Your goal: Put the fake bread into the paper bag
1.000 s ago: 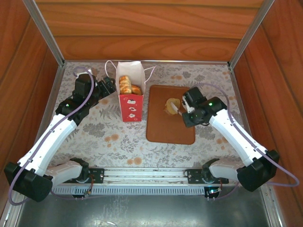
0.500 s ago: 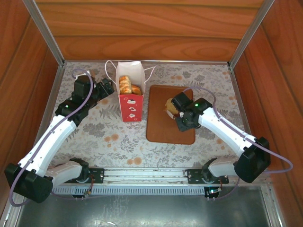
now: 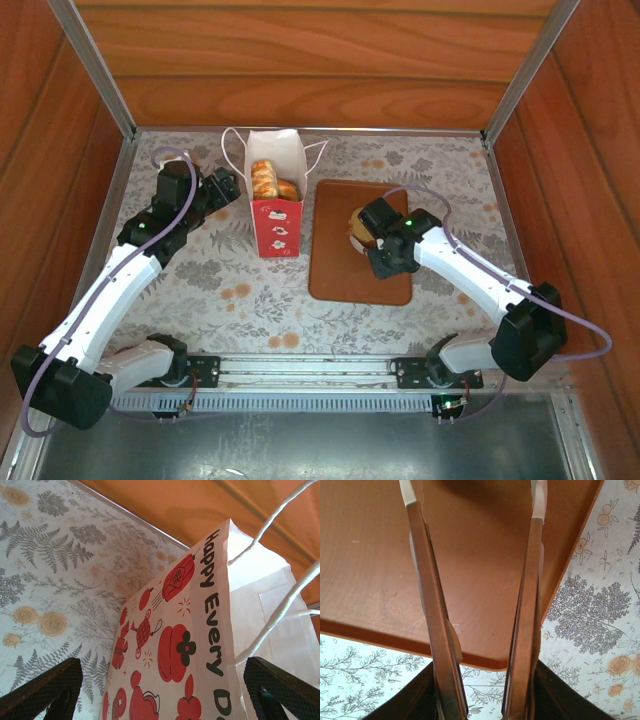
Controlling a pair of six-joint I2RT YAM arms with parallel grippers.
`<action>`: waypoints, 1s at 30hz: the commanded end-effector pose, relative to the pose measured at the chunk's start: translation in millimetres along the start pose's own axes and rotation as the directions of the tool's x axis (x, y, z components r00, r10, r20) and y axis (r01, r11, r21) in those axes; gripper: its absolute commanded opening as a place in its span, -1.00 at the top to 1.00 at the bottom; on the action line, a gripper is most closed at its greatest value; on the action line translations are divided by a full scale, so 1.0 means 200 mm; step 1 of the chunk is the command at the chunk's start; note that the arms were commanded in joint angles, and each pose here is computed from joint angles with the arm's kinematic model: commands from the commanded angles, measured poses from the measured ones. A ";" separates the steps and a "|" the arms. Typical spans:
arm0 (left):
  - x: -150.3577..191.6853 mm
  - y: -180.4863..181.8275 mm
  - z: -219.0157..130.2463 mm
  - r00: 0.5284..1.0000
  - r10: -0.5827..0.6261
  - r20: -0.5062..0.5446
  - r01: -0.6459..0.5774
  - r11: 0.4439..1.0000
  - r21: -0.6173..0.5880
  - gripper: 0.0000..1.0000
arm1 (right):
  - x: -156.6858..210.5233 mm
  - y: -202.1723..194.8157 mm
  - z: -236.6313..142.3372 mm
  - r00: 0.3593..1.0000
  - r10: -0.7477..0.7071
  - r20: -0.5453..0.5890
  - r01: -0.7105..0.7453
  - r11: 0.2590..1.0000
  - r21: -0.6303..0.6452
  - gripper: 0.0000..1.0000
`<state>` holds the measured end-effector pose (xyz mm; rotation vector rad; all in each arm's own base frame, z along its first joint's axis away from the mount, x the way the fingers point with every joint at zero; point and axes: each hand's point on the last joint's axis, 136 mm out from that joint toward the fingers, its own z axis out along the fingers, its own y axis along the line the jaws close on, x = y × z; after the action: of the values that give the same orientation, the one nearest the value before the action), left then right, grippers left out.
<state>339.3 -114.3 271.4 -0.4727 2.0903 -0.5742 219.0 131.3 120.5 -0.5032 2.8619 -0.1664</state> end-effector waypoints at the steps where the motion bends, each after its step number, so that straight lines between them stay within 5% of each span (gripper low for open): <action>1: -0.02 0.01 -0.02 1.000 -0.012 0.016 0.012 1.000 0.000 -0.77 | -0.07 0.00 0.01 0.998 0.025 0.059 -0.026 0.999 0.020 0.10; 19: -0.03 0.03 -0.04 1.000 -0.020 0.024 0.020 1.000 0.002 -0.77 | -0.26 0.01 0.10 0.995 -0.041 0.094 0.031 0.994 0.104 0.05; 30: -0.04 0.02 -0.06 1.000 -0.020 0.024 0.020 1.000 0.008 -0.77 | -0.26 -0.04 0.02 0.992 -0.027 0.126 0.011 0.992 0.126 0.32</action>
<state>336.2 -106.6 275.4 -0.4882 2.0698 -0.5726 263.6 143.3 105.2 -0.5289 2.7717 -0.2943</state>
